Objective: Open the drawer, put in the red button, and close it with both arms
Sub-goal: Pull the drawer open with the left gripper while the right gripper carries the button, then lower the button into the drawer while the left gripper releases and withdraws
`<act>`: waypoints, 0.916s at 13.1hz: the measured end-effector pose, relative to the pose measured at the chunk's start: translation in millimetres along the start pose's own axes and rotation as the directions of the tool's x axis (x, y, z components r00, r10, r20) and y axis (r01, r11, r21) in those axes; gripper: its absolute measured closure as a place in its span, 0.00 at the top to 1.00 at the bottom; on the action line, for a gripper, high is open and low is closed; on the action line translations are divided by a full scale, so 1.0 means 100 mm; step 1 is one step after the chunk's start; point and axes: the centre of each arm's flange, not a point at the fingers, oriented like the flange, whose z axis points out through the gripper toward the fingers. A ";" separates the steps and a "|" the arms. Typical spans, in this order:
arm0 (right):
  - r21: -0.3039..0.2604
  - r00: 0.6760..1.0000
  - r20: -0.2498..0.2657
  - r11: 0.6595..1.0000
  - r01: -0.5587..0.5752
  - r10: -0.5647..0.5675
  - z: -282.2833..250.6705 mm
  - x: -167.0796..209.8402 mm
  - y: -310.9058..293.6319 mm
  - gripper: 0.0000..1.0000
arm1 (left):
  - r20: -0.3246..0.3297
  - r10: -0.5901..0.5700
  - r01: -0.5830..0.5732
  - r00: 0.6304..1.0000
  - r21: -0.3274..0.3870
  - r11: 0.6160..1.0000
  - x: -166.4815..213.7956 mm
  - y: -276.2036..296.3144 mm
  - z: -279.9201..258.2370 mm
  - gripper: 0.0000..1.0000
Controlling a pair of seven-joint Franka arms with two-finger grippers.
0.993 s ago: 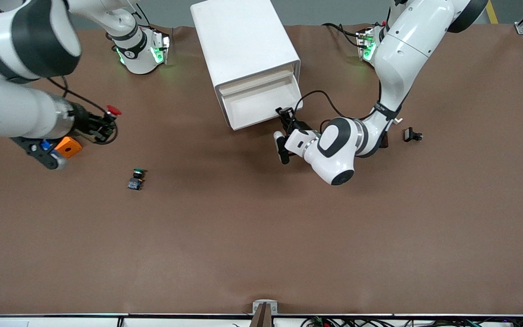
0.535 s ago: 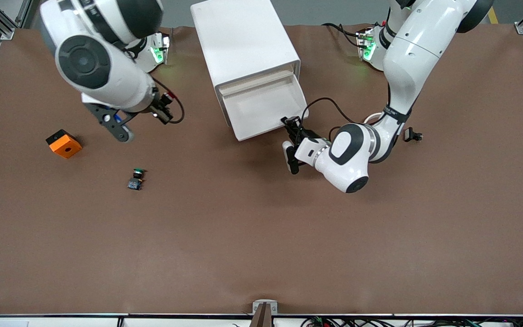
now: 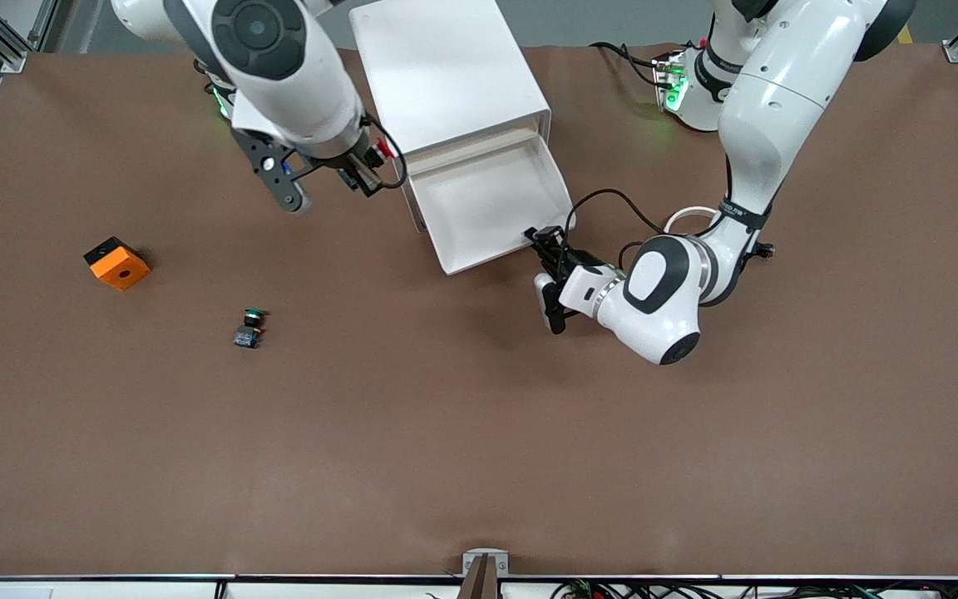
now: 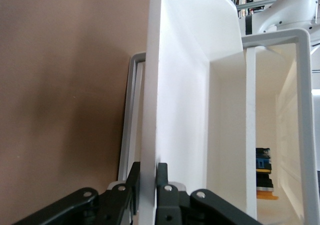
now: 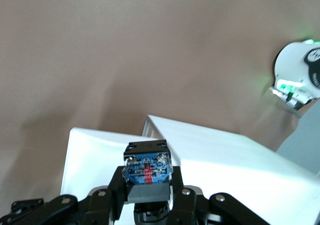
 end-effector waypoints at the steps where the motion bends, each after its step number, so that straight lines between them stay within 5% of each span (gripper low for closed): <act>1: 0.018 1.000 -0.003 1.000 -0.017 0.017 0.01 -0.13 -0.02 0.40 | -0.008 0.001 0.000 1.000 0.006 1.000 0.02 -0.02 -0.01 0.26; 8: 0.123 0.991 0.008 0.984 -0.131 0.131 0.25 -0.96 -0.21 0.40 | -0.080 -0.020 0.021 0.997 0.012 1.000 0.11 -0.01 -0.19 0.99; 12: 0.118 0.986 0.001 0.979 -0.164 0.165 0.59 -1.30 -0.35 0.40 | -0.153 -0.050 0.055 0.987 0.031 0.998 -0.01 0.18 -0.81 1.00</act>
